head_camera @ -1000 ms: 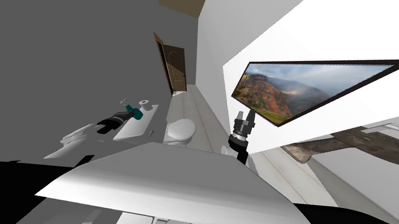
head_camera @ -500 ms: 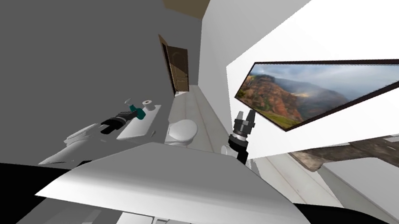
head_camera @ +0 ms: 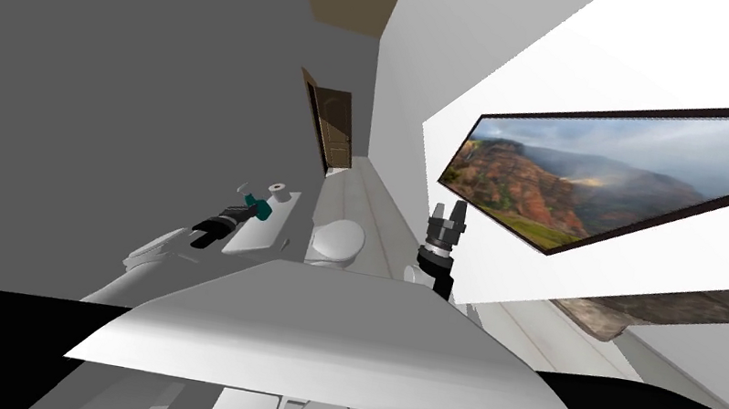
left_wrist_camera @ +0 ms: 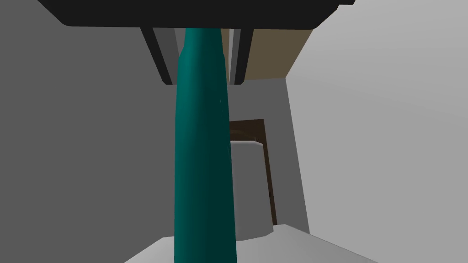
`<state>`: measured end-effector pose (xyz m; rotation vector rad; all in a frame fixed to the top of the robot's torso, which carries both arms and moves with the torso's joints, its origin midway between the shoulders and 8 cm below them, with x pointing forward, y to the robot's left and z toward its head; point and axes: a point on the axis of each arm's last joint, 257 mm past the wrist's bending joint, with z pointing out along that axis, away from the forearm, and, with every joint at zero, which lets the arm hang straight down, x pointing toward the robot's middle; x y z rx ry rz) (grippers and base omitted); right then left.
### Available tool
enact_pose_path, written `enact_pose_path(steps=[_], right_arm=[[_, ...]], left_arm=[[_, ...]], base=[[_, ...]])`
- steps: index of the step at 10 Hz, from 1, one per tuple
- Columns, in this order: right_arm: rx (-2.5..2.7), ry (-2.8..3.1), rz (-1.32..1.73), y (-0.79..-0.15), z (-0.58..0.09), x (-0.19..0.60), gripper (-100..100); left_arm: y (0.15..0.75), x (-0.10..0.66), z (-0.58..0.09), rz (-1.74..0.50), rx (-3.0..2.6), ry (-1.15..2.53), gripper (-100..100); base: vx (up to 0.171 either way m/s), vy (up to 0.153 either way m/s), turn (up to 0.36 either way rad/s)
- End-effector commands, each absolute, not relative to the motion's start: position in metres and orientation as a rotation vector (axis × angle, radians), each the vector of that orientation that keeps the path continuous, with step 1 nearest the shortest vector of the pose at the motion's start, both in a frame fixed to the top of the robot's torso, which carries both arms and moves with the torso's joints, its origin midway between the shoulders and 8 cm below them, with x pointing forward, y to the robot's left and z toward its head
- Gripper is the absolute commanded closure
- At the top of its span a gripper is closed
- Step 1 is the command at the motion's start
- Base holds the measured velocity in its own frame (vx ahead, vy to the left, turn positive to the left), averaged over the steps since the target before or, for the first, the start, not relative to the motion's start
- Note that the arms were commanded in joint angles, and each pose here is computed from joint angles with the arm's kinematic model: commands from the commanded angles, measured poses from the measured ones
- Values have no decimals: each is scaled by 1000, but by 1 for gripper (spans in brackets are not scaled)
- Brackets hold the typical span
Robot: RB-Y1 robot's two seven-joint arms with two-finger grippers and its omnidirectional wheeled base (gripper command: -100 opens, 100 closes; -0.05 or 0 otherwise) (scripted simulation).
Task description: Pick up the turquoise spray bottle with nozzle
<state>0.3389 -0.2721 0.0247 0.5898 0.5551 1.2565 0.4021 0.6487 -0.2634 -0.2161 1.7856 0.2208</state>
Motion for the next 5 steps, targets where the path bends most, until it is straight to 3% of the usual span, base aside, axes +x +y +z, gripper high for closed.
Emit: enact_pose_path(steps=[1,3,5], right_arm=[[590,555,1257,-272,25,339,0],[590,555,1257,-272,25,339,0],[590,555,1257,-272,25,339,0]], left_arm=[[638,399,-270,214,-212,1798,100],[621,414,-251,187,-170,1760,100],[606,402,-267,176,-176,1793,100]], base=[[90,34,151],[20,10,13],[71,39,198]])
